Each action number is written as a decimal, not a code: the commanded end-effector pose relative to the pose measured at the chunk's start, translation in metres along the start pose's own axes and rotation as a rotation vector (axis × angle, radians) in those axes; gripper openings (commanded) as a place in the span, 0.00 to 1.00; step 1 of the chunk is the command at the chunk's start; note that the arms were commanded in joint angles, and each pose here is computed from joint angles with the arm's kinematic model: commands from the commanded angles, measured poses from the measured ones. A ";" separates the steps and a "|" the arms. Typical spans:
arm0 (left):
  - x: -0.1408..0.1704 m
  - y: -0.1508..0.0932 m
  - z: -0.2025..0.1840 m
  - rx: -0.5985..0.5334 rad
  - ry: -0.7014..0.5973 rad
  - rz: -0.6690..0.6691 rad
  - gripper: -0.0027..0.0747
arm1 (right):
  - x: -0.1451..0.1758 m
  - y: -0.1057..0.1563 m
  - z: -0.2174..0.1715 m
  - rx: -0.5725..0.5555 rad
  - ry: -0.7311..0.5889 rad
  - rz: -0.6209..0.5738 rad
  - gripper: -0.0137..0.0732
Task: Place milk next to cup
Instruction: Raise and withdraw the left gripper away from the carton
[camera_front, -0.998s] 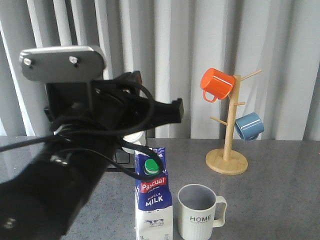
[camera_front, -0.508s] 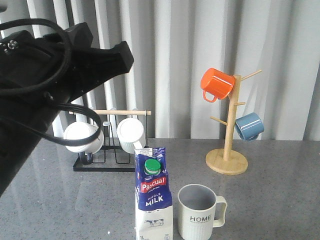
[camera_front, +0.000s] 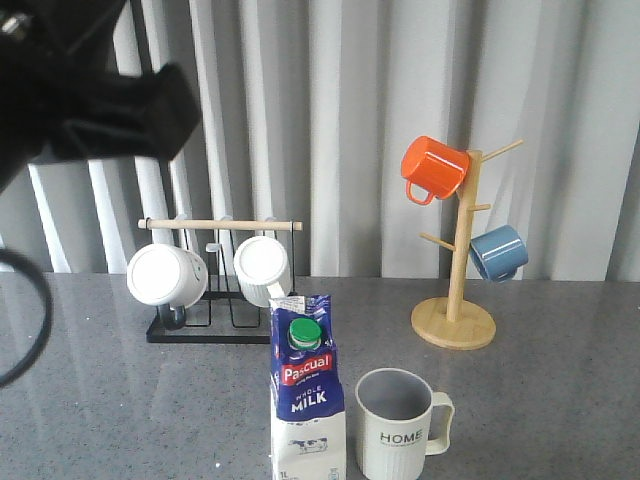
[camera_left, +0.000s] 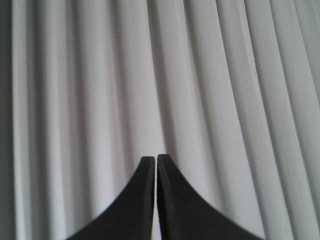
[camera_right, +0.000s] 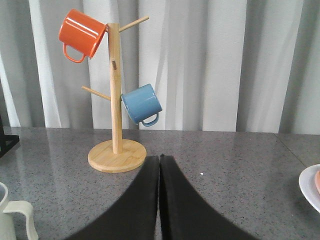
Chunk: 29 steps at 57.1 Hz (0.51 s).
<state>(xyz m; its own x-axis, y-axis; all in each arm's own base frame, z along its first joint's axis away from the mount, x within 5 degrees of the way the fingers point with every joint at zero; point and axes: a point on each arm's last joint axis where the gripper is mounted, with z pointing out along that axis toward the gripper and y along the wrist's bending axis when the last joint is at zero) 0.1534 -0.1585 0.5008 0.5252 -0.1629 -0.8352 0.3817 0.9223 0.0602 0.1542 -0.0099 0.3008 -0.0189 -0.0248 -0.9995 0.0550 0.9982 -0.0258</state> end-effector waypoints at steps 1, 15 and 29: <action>-0.007 0.021 -0.020 -0.141 -0.090 0.005 0.03 | -0.016 -0.001 -0.001 0.001 -0.103 -0.016 0.15; 0.017 0.034 -0.048 -0.186 -0.033 -0.194 0.03 | -0.016 -0.001 -0.001 0.001 -0.103 -0.016 0.15; 0.039 0.016 -0.065 0.071 0.048 0.004 0.03 | -0.016 -0.001 -0.001 0.001 -0.103 -0.016 0.15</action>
<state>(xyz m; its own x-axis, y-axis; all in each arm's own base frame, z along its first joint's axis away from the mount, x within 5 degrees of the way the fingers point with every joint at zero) 0.1383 -0.1361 0.4301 0.4167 -0.1678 -0.8934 0.4400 0.8973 0.0367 0.1542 -0.0099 0.3008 -0.0189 -0.0248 -0.9995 0.0550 0.9982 -0.0258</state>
